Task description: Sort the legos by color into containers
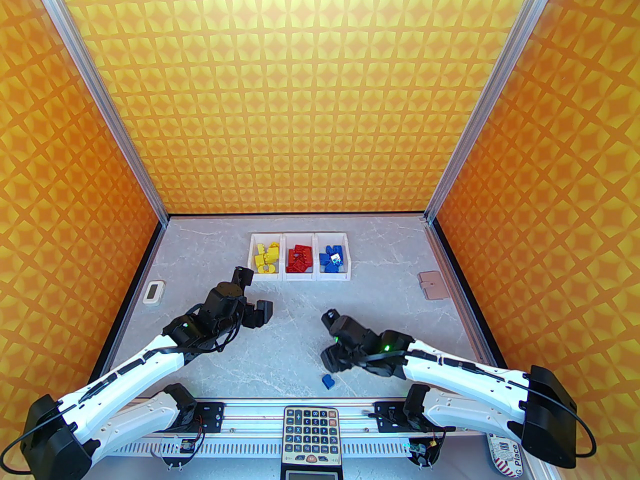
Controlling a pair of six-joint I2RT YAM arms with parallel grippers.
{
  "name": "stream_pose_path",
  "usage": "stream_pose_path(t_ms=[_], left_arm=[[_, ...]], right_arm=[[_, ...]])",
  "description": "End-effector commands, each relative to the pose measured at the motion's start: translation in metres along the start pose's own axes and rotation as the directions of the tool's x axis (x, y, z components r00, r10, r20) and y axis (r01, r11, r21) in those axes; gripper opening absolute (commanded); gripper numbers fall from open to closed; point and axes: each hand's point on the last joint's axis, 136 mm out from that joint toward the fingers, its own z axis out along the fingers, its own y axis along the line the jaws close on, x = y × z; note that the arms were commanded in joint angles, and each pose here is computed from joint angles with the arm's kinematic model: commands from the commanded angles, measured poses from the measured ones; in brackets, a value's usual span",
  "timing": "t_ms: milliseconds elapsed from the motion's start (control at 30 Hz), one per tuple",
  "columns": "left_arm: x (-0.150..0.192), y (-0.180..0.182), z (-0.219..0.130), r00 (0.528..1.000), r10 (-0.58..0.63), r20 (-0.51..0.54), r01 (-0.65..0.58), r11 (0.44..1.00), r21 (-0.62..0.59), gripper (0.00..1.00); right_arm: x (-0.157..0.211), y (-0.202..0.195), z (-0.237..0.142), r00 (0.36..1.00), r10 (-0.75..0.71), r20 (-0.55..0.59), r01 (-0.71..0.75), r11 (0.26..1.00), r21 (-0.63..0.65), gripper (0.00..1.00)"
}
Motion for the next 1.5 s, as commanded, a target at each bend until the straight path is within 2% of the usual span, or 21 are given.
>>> stream_pose_path(t_ms=[0,233,767,900,1033,1133,1300,1467], left_arm=[[0.005,0.008,0.004,0.999,-0.01,-0.03,0.009,0.999,-0.044,0.82],[0.004,0.008,0.005,0.999,-0.015,-0.042,0.013,0.999,-0.051,0.82],[0.008,0.009,0.008,0.997,-0.01,-0.076,0.005,0.998,-0.065,0.82],[0.009,0.01,0.009,0.997,-0.009,-0.078,0.004,0.998,-0.066,0.82],[0.01,0.01,0.009,0.996,-0.01,-0.083,0.004,0.998,-0.069,0.82],[0.011,0.01,0.009,0.996,-0.007,-0.086,0.001,0.998,-0.069,0.82],[0.008,0.009,0.007,0.996,-0.003,-0.088,-0.003,0.998,-0.068,0.81],[0.006,0.005,-0.001,0.997,-0.005,-0.073,0.001,0.999,-0.054,0.81]], right_arm=[[-0.001,0.01,0.001,1.0,-0.003,0.03,0.003,1.0,-0.013,0.62],[0.015,0.028,0.007,0.997,-0.074,-0.01,0.074,0.997,-0.027,0.61],[0.046,0.034,0.027,0.994,-0.077,-0.075,0.073,0.996,-0.051,0.57],[0.047,0.035,0.029,0.993,-0.082,-0.083,0.078,0.996,-0.043,0.52],[0.048,0.035,0.029,0.993,-0.08,-0.091,0.076,0.996,-0.046,0.43],[0.043,0.036,0.027,0.993,-0.088,-0.076,0.085,0.995,-0.042,0.38],[0.015,0.037,0.01,0.992,-0.128,-0.008,0.128,0.992,0.001,0.35],[-0.007,0.027,0.002,0.997,-0.078,0.027,0.079,0.997,-0.002,0.31]])
